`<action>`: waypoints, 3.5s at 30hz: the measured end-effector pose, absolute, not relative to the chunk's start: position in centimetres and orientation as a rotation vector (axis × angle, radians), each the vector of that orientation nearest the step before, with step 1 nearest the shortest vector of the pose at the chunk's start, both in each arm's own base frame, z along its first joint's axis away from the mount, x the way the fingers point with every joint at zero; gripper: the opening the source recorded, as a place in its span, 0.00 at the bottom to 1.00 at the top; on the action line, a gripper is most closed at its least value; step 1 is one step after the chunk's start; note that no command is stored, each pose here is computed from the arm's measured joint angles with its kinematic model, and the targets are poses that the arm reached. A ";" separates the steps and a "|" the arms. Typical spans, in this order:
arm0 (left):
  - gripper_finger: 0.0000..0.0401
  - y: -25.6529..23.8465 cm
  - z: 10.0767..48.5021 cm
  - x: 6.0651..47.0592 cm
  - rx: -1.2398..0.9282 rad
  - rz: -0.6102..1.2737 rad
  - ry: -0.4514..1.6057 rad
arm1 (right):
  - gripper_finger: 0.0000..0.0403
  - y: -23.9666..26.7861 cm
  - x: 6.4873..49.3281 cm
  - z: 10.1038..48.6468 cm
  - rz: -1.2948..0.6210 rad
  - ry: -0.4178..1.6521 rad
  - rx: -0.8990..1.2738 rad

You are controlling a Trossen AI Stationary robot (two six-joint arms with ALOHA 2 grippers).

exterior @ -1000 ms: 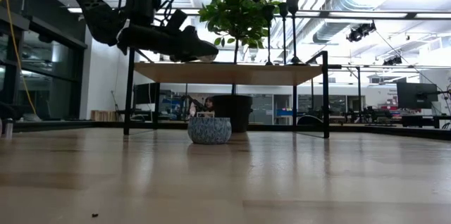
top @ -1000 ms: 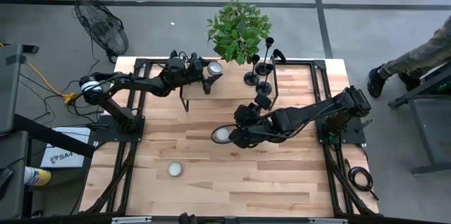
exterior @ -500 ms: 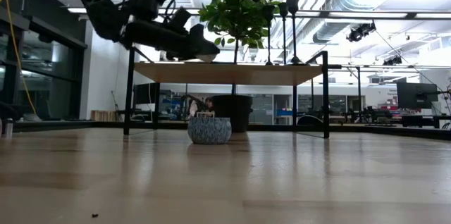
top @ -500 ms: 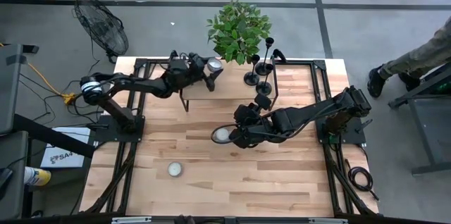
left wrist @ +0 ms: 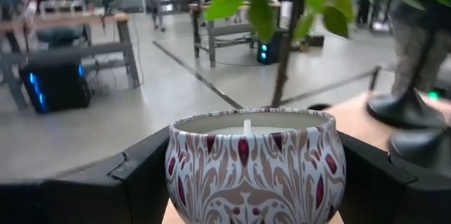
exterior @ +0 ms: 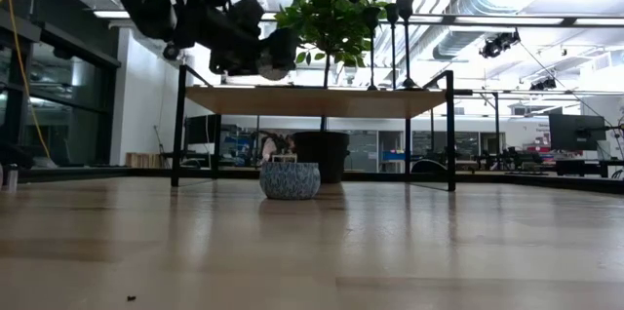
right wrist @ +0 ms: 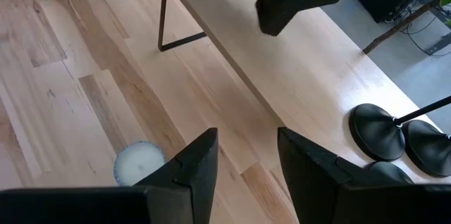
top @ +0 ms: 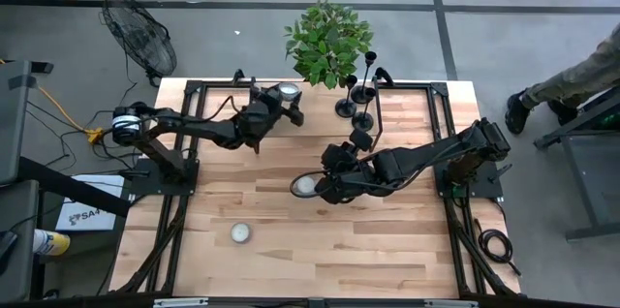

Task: Pick & Place candle stick holders
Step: Put the white scented candle on the shelf

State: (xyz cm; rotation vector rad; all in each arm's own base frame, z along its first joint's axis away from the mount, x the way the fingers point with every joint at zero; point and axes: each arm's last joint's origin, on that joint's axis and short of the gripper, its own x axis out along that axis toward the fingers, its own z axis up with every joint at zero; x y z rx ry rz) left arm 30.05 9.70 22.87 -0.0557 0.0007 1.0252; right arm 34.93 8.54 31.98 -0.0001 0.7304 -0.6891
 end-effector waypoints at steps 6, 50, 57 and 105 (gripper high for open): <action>0.76 10.3 22.3 31.0 -0.155 1.072 -0.063 | 0.35 8.6 35.0 32.0 -0.688 0.719 0.003; 0.76 11.9 20.5 34.3 -0.245 1.196 0.045 | 0.35 8.6 35.0 32.0 -0.686 0.723 0.002; 0.76 11.9 20.4 34.3 -0.236 1.196 0.059 | 0.35 8.6 35.0 32.0 -0.680 0.728 0.006; 0.93 11.0 22.0 33.1 -0.155 1.127 0.192 | 0.35 8.6 34.8 31.8 -0.678 0.748 0.060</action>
